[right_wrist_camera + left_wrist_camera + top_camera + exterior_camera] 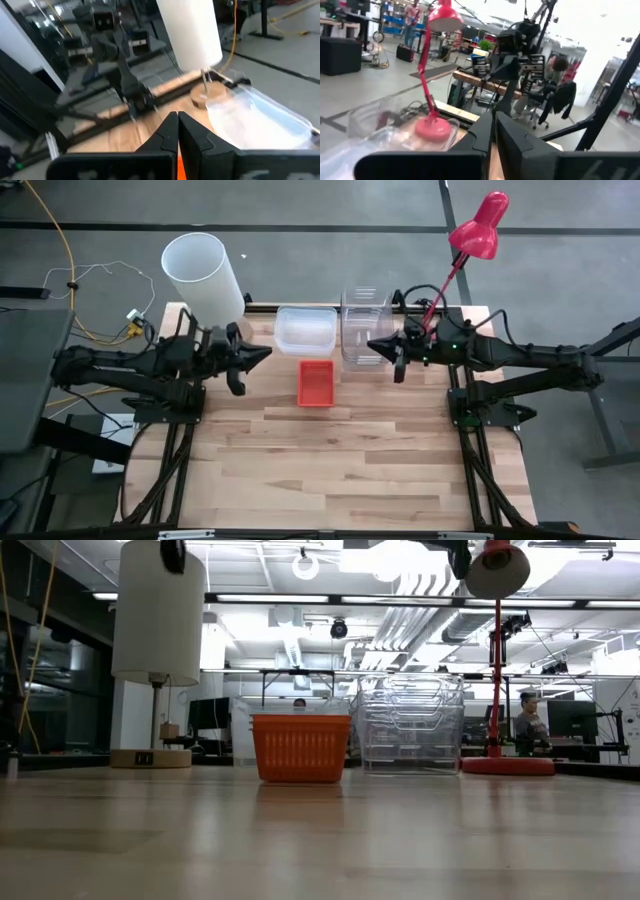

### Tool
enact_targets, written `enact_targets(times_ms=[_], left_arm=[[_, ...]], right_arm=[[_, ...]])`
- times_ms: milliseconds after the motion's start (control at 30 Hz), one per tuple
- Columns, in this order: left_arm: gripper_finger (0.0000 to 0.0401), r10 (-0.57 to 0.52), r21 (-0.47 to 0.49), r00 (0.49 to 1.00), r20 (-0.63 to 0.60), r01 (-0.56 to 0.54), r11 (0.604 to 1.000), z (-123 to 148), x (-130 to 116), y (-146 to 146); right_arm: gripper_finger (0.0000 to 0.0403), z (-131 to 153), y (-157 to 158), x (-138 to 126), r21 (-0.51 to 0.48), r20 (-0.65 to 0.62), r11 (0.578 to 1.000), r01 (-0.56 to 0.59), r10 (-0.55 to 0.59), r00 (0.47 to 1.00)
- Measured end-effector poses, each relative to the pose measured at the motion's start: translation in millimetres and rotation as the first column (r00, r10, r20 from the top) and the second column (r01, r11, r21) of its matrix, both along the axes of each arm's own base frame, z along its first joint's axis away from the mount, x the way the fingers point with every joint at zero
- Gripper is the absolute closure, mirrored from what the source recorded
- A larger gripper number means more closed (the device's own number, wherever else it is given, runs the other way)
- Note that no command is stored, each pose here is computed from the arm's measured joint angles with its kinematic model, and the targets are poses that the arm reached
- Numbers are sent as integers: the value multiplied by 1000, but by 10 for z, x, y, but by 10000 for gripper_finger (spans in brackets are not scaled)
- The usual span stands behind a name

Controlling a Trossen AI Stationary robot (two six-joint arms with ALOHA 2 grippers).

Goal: Stack baskets by color
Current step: Return to Home Position

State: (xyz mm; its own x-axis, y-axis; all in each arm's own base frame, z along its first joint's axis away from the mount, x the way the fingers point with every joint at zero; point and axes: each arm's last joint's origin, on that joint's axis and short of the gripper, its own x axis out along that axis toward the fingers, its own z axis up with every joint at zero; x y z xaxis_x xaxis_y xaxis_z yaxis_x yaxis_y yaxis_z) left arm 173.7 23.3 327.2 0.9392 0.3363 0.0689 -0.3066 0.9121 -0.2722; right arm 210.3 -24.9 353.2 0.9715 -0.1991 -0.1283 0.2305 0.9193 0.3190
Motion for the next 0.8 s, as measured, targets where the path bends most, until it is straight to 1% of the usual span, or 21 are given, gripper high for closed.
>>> enact_targets(times_ms=[67,167,433,600,800], left_arm=[[396,4,-21,1000,4,-4,1000,-139,-74,-4],[398,1,-41,1000,2,-1,999,-304,-196,-17],[401,12,-32,999,42,-11,999,-650,-528,-15],[401,-12,-66,995,99,19,998,-860,-684,-15],[401,-12,-127,993,121,27,992,-1131,-757,-20]], right_arm=[[403,-35,0,-5,-1,-37,1000,-1,1,999],[403,-62,1,-10,30,-60,1000,5,-3,998],[402,-25,0,-4,127,-1,992,18,-18,1000],[402,-21,7,-3,132,3,991,-2,1,1000],[402,-21,11,-2,134,4,991,-16,16,1000]])
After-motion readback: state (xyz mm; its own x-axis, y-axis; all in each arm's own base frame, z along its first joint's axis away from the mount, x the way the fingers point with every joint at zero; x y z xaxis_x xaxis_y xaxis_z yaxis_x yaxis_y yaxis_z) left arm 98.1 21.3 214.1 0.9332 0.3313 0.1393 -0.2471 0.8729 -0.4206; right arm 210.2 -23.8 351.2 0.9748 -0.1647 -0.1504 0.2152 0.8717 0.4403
